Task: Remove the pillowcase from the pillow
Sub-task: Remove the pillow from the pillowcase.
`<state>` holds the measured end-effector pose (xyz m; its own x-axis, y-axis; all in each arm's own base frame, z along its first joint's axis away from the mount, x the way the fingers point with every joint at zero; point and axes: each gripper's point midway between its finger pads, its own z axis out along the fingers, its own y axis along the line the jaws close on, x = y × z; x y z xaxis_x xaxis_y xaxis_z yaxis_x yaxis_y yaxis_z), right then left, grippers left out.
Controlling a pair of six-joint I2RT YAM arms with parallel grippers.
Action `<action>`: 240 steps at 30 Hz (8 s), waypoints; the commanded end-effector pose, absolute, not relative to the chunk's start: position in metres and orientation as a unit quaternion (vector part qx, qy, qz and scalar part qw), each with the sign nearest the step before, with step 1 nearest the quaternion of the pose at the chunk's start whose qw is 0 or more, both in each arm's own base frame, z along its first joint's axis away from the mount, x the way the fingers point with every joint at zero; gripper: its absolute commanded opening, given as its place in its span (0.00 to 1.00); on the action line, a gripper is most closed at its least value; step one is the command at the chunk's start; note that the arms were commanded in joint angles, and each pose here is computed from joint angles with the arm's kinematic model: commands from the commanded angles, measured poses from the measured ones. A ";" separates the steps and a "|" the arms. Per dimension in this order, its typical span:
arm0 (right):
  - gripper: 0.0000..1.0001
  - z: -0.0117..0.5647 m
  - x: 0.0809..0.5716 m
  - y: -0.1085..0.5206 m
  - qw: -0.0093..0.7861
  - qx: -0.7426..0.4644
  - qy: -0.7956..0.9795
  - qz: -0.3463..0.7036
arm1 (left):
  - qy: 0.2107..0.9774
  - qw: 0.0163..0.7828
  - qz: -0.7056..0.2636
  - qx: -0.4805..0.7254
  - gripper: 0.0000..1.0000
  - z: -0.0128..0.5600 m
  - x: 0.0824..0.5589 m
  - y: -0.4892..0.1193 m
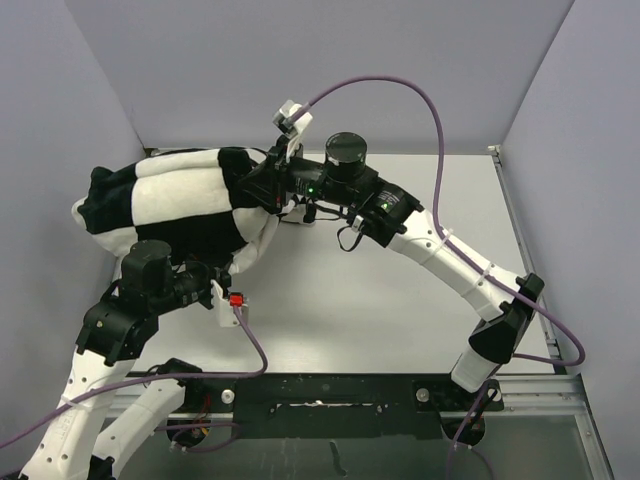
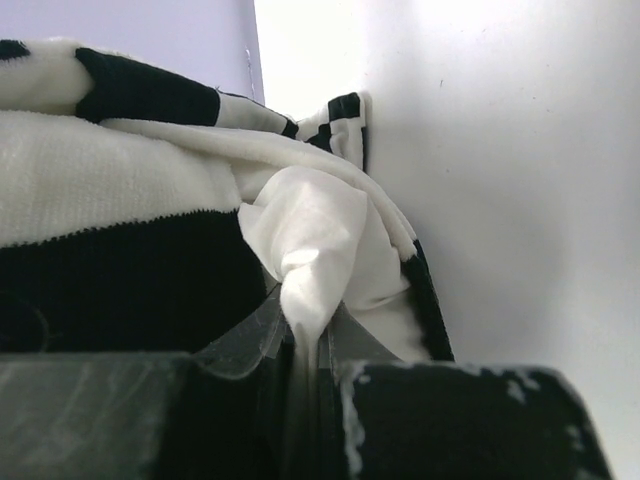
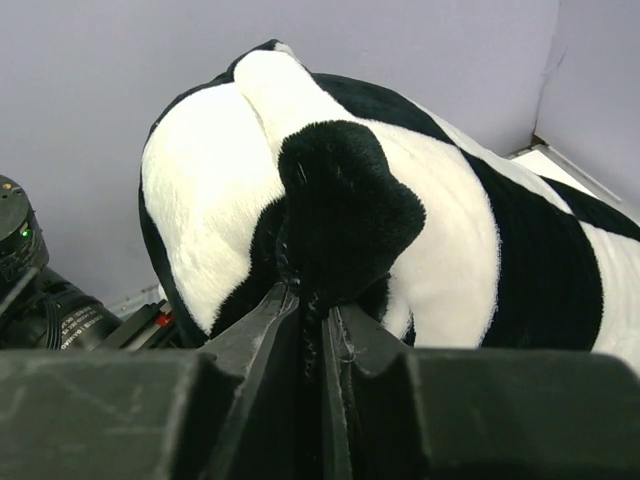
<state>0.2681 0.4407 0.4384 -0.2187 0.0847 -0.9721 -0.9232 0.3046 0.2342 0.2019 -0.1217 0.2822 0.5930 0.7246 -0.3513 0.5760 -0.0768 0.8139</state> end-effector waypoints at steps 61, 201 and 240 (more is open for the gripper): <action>0.00 0.473 0.459 0.263 0.663 -0.063 0.660 0.349 | 0.406 0.511 0.101 0.751 0.00 0.303 0.146 -0.098; 0.61 0.353 0.199 0.411 0.659 -0.616 0.393 0.177 | 0.390 0.588 0.150 0.692 0.00 0.396 0.179 -0.124; 0.00 0.349 0.231 0.431 0.699 -0.561 0.417 0.152 | 0.507 0.690 0.071 0.512 0.85 0.510 0.165 -0.094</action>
